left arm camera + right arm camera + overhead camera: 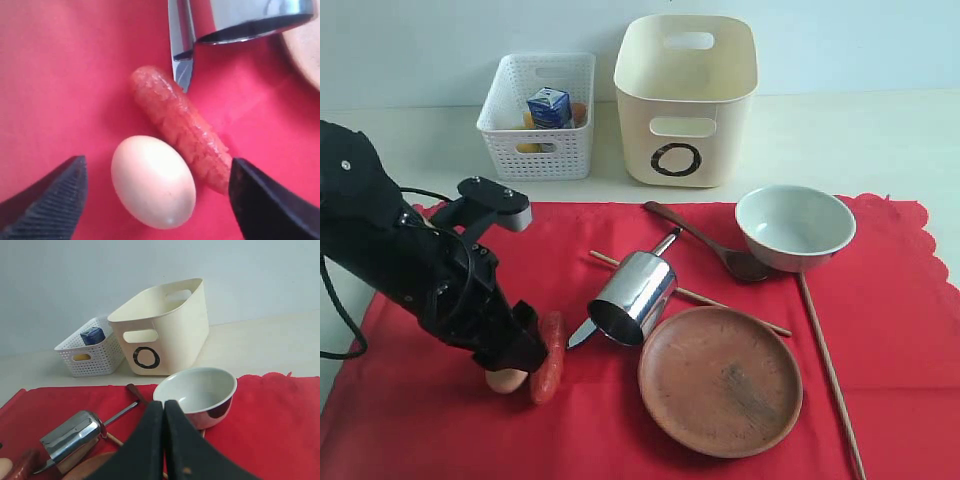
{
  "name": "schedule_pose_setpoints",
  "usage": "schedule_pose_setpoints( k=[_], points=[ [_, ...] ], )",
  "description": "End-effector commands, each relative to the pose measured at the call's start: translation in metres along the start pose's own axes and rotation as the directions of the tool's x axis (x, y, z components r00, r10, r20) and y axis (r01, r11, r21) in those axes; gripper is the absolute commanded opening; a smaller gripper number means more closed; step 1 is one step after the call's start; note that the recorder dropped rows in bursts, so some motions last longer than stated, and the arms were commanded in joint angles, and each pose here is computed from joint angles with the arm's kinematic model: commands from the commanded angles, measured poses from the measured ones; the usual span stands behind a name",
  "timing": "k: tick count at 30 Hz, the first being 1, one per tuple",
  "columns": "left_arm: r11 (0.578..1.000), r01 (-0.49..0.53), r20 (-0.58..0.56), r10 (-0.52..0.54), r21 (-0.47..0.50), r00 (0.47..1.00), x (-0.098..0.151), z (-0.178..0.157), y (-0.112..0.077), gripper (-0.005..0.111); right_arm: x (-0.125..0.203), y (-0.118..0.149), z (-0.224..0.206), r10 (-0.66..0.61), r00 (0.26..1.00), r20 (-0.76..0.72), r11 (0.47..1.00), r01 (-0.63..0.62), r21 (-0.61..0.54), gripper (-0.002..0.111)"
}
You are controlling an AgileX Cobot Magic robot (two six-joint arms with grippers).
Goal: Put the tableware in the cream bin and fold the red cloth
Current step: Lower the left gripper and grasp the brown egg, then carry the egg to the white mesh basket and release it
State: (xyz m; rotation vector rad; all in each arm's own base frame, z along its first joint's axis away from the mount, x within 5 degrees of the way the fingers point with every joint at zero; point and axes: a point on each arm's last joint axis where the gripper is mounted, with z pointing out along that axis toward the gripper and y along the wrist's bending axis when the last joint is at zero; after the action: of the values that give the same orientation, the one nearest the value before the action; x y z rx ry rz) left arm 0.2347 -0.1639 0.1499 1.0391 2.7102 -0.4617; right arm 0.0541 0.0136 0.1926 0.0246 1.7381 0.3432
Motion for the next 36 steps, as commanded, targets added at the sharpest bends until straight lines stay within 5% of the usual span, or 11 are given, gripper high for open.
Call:
schedule_pose_setpoints(
  k=[1,8,17,25,36],
  points=[
    [1.0,-0.005,-0.043,0.005,-0.007,0.999,0.003,0.016,0.004,0.074,0.001,0.0,0.0,-0.008,1.0,0.005,1.0,0.008,0.0,0.0],
    [1.0,0.004,-0.094,-0.004,-0.002,0.996,0.008,0.031,0.007,0.067,0.001,0.0,0.0,-0.008,1.0,0.005,1.0,0.008,0.0,0.0],
    [1.0,-0.01,-0.097,0.009,-0.007,0.995,0.008,0.03,0.008,0.0,0.001,0.0,0.0,-0.008,1.0,0.005,1.0,0.008,0.0,0.0],
    [0.998,-0.057,-0.042,0.055,-0.037,0.998,0.0,0.013,0.007,0.0,0.001,0.0,0.0,-0.008,1.0,0.005,1.0,0.008,0.0,0.0],
    [0.992,-0.025,0.228,0.053,-0.126,0.972,-0.054,-0.05,0.002,0.0,0.001,0.0,0.0,-0.008,1.0,0.005,1.0,0.008,0.0,0.0]
  ],
)
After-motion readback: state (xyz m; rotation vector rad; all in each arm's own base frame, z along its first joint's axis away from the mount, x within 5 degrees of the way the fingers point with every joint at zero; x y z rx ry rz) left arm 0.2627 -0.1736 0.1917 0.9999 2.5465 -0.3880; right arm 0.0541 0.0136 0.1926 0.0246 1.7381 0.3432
